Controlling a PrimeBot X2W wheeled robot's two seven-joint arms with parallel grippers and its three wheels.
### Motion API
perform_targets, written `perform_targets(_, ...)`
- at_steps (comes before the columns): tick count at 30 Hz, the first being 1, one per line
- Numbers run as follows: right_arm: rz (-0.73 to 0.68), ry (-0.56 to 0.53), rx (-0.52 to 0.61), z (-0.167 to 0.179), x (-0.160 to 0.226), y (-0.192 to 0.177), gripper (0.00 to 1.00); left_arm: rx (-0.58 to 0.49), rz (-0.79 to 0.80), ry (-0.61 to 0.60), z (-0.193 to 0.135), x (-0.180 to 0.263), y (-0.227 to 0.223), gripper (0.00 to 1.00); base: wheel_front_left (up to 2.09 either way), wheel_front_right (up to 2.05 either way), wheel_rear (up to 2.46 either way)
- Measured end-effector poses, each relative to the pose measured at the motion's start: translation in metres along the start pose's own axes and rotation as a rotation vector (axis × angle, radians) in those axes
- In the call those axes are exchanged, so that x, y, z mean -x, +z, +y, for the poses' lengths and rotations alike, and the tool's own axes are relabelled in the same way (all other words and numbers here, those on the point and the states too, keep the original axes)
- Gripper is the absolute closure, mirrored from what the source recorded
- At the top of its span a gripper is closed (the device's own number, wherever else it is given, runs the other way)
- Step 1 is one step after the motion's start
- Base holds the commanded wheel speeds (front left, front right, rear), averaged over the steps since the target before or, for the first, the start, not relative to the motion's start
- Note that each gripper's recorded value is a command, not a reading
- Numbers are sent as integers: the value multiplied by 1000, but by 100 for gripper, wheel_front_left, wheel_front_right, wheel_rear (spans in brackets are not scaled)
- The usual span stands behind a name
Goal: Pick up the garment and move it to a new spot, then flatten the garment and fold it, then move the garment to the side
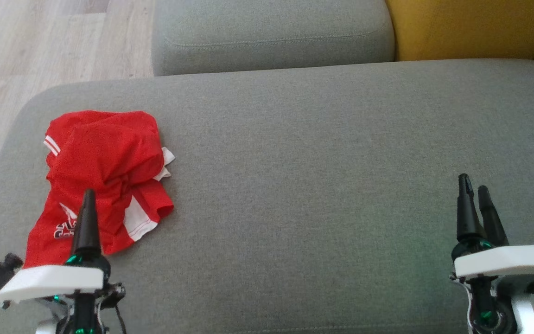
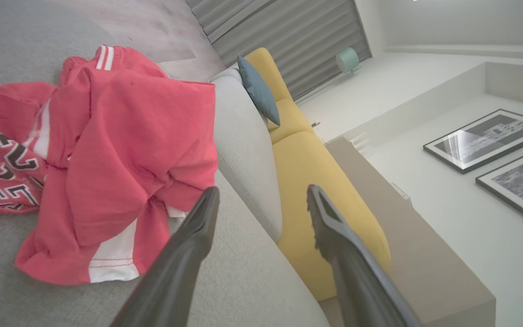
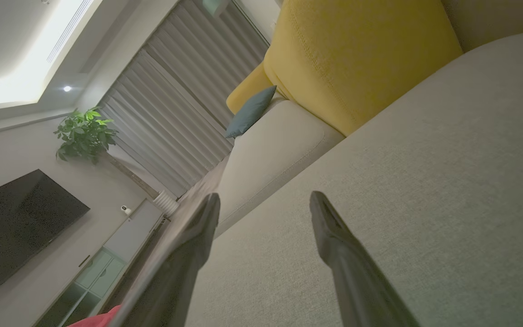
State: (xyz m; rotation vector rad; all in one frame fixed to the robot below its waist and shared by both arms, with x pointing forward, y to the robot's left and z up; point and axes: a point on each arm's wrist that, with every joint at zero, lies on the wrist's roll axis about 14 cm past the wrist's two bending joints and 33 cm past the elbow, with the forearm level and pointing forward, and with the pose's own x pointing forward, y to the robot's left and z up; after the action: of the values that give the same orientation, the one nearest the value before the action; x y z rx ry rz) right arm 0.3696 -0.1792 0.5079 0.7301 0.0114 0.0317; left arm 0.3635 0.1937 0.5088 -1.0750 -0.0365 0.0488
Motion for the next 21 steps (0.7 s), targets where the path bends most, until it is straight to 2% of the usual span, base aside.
perform_targets(9,-1,40,135,12,0,-2,0,-173,33,-62,-18,1,-13,0,0,0,0)
perform_targets(13,-4,50,220,14,0,-3,0,-293,53,-96,-25,2,-22,0,0,0,0)
perform_targets(21,7,73,362,19,1,-9,0,-466,82,-132,-30,3,-34,0,0,0,0)
